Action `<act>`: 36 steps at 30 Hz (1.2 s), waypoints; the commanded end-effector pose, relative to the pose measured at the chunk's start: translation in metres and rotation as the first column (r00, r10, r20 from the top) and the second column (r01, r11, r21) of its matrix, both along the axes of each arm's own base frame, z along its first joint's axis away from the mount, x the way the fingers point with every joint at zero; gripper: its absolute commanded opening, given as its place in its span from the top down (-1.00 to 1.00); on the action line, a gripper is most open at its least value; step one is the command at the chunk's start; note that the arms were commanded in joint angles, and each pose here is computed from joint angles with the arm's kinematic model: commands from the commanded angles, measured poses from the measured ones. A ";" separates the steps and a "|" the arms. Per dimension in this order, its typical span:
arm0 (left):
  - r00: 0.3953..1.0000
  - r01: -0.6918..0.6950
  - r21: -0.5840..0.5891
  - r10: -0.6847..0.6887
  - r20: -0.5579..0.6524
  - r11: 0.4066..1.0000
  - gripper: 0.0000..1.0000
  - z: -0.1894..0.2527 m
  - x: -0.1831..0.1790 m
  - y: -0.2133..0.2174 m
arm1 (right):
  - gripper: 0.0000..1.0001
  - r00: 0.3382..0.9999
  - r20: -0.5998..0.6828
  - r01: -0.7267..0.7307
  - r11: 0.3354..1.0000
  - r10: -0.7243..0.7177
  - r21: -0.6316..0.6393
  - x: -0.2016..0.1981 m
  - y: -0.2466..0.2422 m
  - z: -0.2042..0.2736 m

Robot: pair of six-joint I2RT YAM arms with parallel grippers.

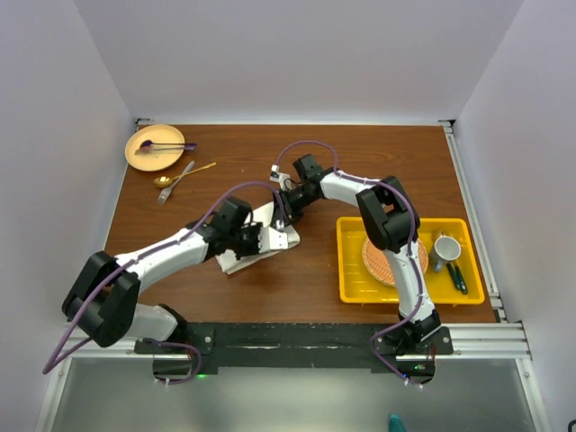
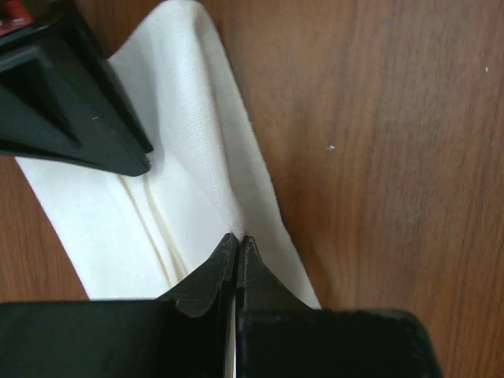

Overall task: Fold the napkin into a case and place the utensils inside
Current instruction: Pick up the 2/3-rectangle-folded napkin from the center of the board.

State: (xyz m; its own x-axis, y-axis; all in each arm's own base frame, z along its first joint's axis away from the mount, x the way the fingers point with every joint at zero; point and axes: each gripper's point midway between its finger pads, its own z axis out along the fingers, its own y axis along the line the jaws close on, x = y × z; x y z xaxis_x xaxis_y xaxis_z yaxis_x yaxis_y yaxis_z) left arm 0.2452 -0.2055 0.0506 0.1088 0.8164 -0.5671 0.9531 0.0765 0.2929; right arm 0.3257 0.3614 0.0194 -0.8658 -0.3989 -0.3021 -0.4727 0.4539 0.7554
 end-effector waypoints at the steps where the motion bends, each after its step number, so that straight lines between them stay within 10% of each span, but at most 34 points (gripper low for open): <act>1: 0.974 -0.060 -0.081 0.041 -0.223 0.995 1.00 0.008 -0.002 -0.003 | 0.39 0.999 0.035 -0.002 0.972 0.010 -0.234 -0.008 -0.041 -0.055; 9: 0.928 -0.116 -0.149 0.054 -0.368 0.982 0.88 0.017 0.027 0.005 | 0.39 0.999 0.027 -0.014 0.970 0.021 -0.242 -0.006 -0.040 -0.058; 21: 0.983 -0.095 -0.005 0.093 -0.160 0.995 0.25 -0.005 -0.009 0.033 | 0.39 1.000 0.014 -0.007 0.969 0.011 -0.246 -0.004 -0.038 -0.060; 36: 0.987 -0.153 0.190 0.159 -0.014 0.970 0.26 -0.053 -0.015 0.049 | 0.39 1.000 0.006 0.004 0.967 -0.003 -0.255 -0.005 -0.040 -0.064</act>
